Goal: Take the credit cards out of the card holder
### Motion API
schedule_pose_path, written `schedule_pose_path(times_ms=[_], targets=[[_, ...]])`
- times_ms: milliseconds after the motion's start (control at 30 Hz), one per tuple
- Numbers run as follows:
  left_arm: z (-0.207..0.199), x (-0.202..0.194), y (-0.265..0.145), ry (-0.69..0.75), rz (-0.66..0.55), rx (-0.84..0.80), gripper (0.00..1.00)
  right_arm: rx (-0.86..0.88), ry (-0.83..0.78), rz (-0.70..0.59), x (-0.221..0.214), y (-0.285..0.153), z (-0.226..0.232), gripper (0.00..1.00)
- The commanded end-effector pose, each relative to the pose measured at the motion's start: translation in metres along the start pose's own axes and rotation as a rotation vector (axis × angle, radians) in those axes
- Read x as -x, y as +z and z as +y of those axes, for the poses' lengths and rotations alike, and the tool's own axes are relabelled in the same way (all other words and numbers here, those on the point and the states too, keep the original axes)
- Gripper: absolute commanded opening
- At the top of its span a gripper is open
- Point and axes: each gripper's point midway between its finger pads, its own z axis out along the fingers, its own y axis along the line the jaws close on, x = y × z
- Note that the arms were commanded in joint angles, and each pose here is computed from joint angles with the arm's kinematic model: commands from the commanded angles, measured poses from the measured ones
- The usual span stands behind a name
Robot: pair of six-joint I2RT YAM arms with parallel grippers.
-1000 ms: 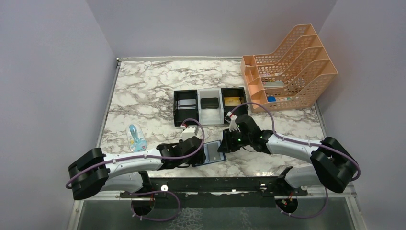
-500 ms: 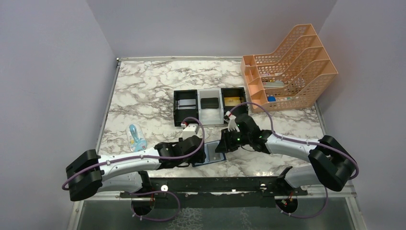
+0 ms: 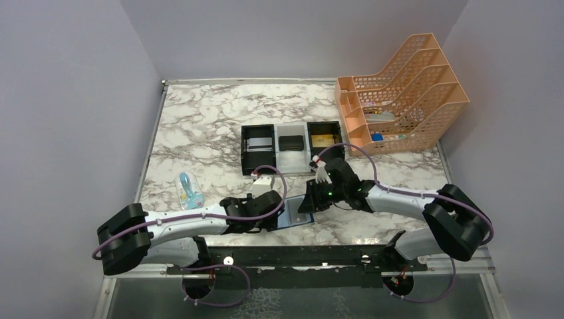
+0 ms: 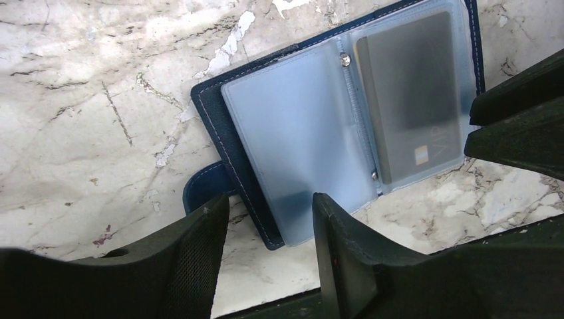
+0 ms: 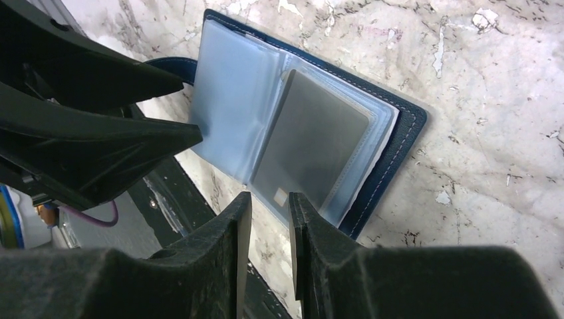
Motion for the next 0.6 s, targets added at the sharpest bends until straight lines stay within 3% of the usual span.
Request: schedule_pose_path(times_ms=[0, 200, 567], targets=[[0.001, 0.009, -0.004, -0.011, -0.038, 0.011, 0.50, -0.020, 0.013, -0.008, 0.004, 0.003, -0.003, 0.28], [0.006, 0.002, -0.002, -0.006, -0.024, 0.020, 0.40, -0.074, 0.024, 0.015, -0.001, 0.007, -0.015, 0.32], [0.011, -0.003, 0.003, 0.007, -0.011, 0.036, 0.32, -0.081, 0.043, 0.053, -0.011, 0.013, -0.022, 0.34]])
